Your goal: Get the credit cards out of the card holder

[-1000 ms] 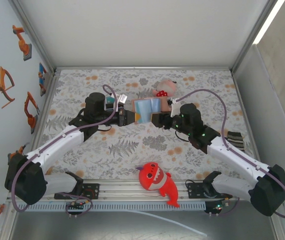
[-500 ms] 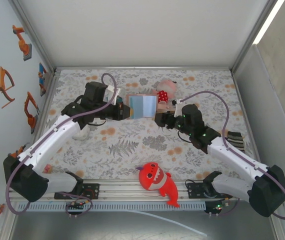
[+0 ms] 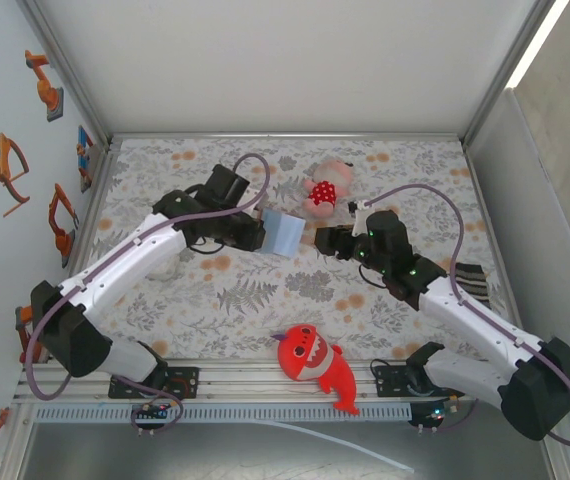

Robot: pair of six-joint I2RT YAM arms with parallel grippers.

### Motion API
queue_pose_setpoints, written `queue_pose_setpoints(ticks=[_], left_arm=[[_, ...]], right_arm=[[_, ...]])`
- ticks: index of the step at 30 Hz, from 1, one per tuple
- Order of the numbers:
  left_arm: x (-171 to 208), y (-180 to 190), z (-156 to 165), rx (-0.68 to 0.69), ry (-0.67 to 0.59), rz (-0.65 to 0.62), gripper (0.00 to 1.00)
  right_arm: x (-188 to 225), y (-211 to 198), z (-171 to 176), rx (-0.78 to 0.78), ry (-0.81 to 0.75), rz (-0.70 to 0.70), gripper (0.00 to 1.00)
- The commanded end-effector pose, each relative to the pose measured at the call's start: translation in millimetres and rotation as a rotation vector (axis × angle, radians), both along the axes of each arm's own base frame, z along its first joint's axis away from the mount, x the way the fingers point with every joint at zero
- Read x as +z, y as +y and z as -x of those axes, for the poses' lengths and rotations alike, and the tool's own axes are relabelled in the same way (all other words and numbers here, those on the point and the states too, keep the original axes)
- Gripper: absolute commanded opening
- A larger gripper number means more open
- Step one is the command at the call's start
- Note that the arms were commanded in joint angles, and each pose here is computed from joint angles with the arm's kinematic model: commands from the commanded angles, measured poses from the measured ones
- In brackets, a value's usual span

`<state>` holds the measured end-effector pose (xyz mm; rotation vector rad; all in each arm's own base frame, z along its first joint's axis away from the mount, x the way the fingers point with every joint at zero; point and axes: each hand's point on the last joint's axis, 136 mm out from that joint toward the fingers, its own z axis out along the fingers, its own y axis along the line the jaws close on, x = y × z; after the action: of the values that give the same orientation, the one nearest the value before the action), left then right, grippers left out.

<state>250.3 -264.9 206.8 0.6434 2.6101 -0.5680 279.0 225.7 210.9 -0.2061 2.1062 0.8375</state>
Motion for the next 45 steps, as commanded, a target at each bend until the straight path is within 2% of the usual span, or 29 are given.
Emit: queue_pose_setpoints(ticks=[1, 5, 9, 14, 24, 31, 36, 45], left_arm=[[14, -15, -1, -0.032, -0.033, 0.097, 0.0], [19, -23, -1, -0.043, -0.048, 0.168, 0.0], [22, -27, 3, -0.064, -0.045, 0.228, 0.0], [20, -22, 1, -0.046, -0.041, 0.253, 0.0], [32, -26, 9, -0.089, -0.017, 0.404, 0.0], [42, -29, 17, -0.129, -0.024, 0.452, 0.0], [41, -29, 18, -0.132, -0.017, 0.451, 0.0], [39, -31, 16, -0.127, -0.008, 0.449, 0.0]], right_arm=[[26, 17, 4, 0.066, -0.027, -0.1, 0.59], [37, 38, 10, 0.129, -0.044, -0.118, 0.53], [46, 57, 11, 0.168, -0.051, -0.125, 0.53], [52, 67, 5, 0.165, -0.063, -0.084, 0.53], [56, 77, -6, 0.133, -0.074, 0.002, 0.53], [40, 84, -15, 0.135, -0.038, 0.056, 0.63], [40, 89, -15, 0.154, -0.041, 0.046, 0.7], [44, 88, -8, 0.179, -0.058, 0.022, 0.74]])
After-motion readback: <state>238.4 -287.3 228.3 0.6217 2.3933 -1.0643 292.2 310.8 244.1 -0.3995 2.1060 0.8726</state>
